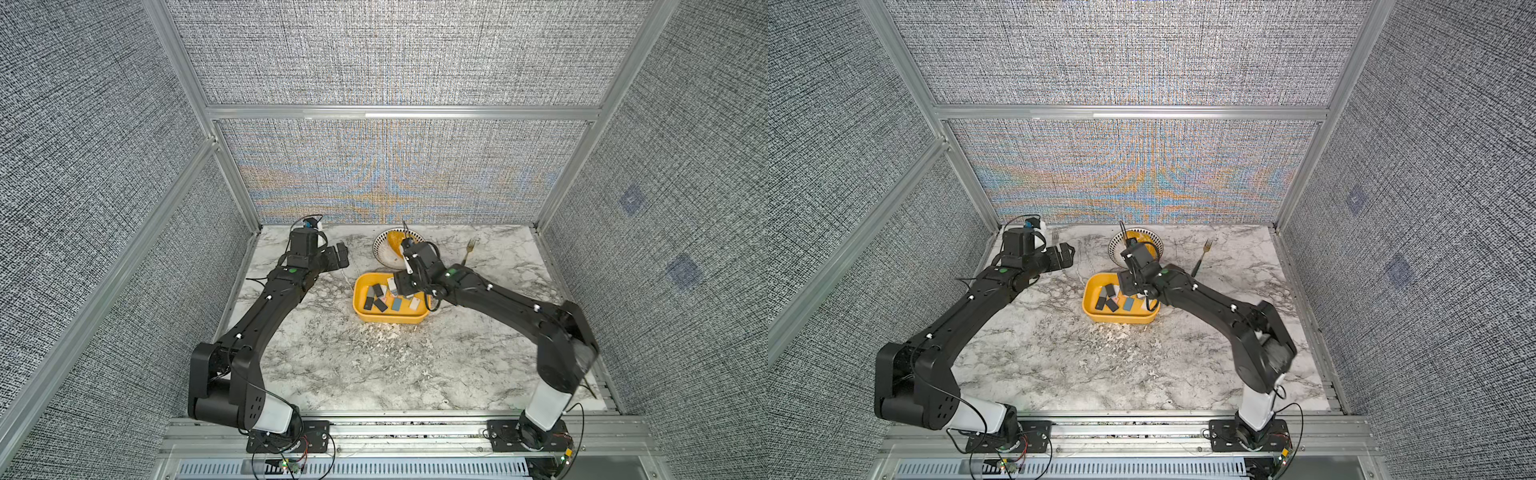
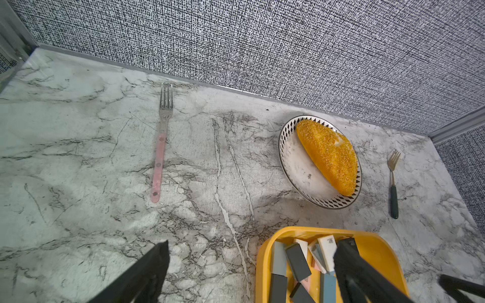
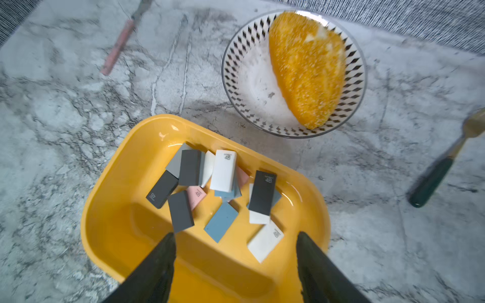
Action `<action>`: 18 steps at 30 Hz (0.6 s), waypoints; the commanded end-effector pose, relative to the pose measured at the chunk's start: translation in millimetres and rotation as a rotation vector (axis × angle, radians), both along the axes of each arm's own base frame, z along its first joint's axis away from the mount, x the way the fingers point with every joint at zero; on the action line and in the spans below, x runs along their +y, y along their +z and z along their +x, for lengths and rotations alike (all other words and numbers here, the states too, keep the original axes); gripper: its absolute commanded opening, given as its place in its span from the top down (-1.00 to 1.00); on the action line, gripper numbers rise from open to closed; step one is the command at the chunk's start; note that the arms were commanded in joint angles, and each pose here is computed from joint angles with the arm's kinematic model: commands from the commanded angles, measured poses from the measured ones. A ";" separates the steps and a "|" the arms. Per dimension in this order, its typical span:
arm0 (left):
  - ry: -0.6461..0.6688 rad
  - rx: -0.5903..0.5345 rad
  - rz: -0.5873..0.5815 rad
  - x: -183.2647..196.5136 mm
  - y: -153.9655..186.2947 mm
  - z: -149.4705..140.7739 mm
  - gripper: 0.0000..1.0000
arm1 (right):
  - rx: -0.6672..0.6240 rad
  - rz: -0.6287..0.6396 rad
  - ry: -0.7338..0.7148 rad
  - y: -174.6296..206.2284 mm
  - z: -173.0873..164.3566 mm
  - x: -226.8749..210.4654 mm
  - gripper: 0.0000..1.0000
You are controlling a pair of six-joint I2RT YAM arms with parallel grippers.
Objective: Put the eraser in the storage box
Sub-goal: Reset both arms
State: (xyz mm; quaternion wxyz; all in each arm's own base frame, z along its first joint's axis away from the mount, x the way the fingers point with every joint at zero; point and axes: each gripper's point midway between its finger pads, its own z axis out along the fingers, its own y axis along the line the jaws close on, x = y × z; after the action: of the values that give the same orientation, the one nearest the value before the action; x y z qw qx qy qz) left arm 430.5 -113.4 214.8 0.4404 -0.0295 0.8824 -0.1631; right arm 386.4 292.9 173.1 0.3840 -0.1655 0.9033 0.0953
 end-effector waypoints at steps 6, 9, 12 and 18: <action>-0.019 -0.067 0.085 8.9 4.6 -9.2 -1.00 | -0.327 0.065 -0.146 59.5 -15.4 -91.1 -0.95; 0.021 -0.095 0.136 21.2 -1.6 -14.6 -1.00 | -0.392 0.043 -0.275 57.2 -16.3 -151.4 -0.95; 0.068 -0.138 0.188 34.5 -10.9 -20.0 -1.00 | -0.428 0.018 -0.406 30.9 -19.2 -208.2 -0.95; 0.197 -0.246 0.288 64.5 -23.5 -26.4 -1.00 | -0.506 -0.042 -0.657 -2.1 -26.8 -287.4 -0.95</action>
State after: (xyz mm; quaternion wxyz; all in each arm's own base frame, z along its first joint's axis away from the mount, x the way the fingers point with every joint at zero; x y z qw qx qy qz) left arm 393.3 -65.8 167.0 0.4935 -0.0150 0.8688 -0.0384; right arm 350.0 28.1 142.1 0.5375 0.0561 0.8385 -0.0693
